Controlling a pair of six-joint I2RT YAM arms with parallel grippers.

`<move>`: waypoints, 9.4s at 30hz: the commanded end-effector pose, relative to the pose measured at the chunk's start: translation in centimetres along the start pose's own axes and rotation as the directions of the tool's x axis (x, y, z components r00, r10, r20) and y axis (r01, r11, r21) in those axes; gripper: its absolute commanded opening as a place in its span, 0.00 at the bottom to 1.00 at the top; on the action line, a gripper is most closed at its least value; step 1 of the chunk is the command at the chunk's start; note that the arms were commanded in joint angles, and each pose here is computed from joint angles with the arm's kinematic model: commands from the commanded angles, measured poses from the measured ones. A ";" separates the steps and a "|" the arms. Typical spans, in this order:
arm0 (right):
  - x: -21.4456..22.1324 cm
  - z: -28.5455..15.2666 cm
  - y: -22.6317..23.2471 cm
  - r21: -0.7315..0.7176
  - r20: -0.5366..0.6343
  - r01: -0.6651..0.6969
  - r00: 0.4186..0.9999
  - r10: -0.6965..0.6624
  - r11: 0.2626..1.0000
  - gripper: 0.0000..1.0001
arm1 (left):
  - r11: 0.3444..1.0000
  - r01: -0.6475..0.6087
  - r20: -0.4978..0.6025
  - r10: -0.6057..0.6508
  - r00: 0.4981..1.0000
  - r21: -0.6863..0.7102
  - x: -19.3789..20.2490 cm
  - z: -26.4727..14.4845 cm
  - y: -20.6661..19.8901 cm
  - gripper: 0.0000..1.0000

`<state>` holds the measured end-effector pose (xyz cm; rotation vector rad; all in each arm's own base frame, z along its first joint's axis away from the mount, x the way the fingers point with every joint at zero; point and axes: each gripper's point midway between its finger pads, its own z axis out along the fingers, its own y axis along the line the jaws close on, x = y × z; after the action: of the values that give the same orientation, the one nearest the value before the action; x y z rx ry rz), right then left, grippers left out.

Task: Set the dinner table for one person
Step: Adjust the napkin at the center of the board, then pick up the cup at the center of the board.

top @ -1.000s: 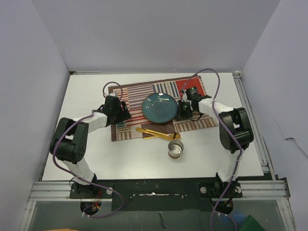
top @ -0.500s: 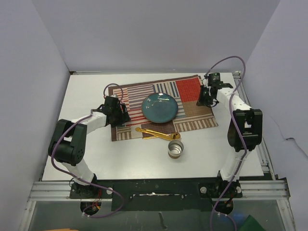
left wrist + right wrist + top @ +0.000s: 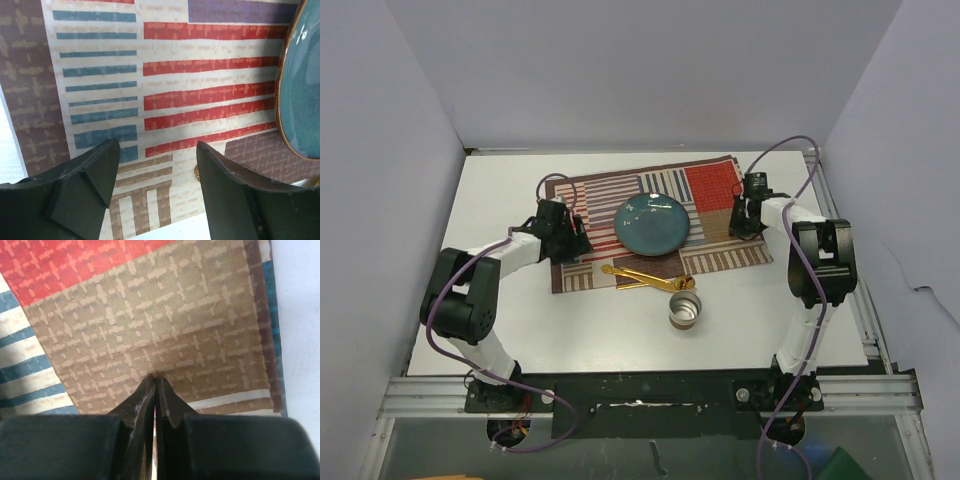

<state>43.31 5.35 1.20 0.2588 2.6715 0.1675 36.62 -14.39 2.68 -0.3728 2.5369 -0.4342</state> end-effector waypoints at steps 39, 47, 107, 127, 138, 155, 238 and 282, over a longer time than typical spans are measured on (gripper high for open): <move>8.8 -9.1 5.0 0.184 -0.040 0.208 0.978 -0.205 0.961 0.19 | 0.995 -0.087 0.164 0.078 0.983 0.047 -4.8 -7.2 -3.5 0.66; 9.9 -8.3 5.1 0.155 -0.058 0.185 0.982 -0.178 0.970 0.02 | 0.998 -0.055 0.190 0.059 0.980 -0.026 -4.7 -6.0 -1.5 0.67; -2.6 3.1 -0.2 0.040 -0.045 0.040 0.998 -0.038 0.998 0.00 | 0.998 -0.022 0.129 0.029 0.991 -0.050 -3.3 -2.0 0.6 0.67; 4.0 -1.6 -2.2 0.107 -0.118 0.006 0.993 0.007 0.994 0.00 | 1.000 -0.018 0.162 0.020 0.987 -0.015 -4.3 -3.7 -0.5 0.67; 6.8 -2.6 -2.0 0.106 -0.137 0.012 0.991 0.002 0.994 0.00 | 1.000 -0.019 0.164 0.021 0.986 -0.009 -4.2 -4.0 -0.6 0.67; 11.2 -2.2 -2.3 0.087 -0.202 0.005 0.979 0.012 0.996 0.00 | 1.000 -0.019 0.172 0.019 0.985 0.001 -4.4 -4.3 -1.0 0.67; 21.9 -17.7 9.8 -0.521 0.045 0.229 0.969 -0.241 0.822 1.00 | 0.995 -0.101 0.193 0.094 0.977 0.022 -2.1 -8.8 -4.4 0.73; 14.4 -16.9 13.0 -0.313 0.086 0.377 0.925 -0.369 0.872 0.00 | 0.992 -0.115 0.156 0.107 0.982 0.045 -0.6 -7.1 -4.9 0.73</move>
<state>22.53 18.84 7.19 -0.3300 2.6962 0.4759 33.14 -16.03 9.10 -0.2414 2.4439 -0.3489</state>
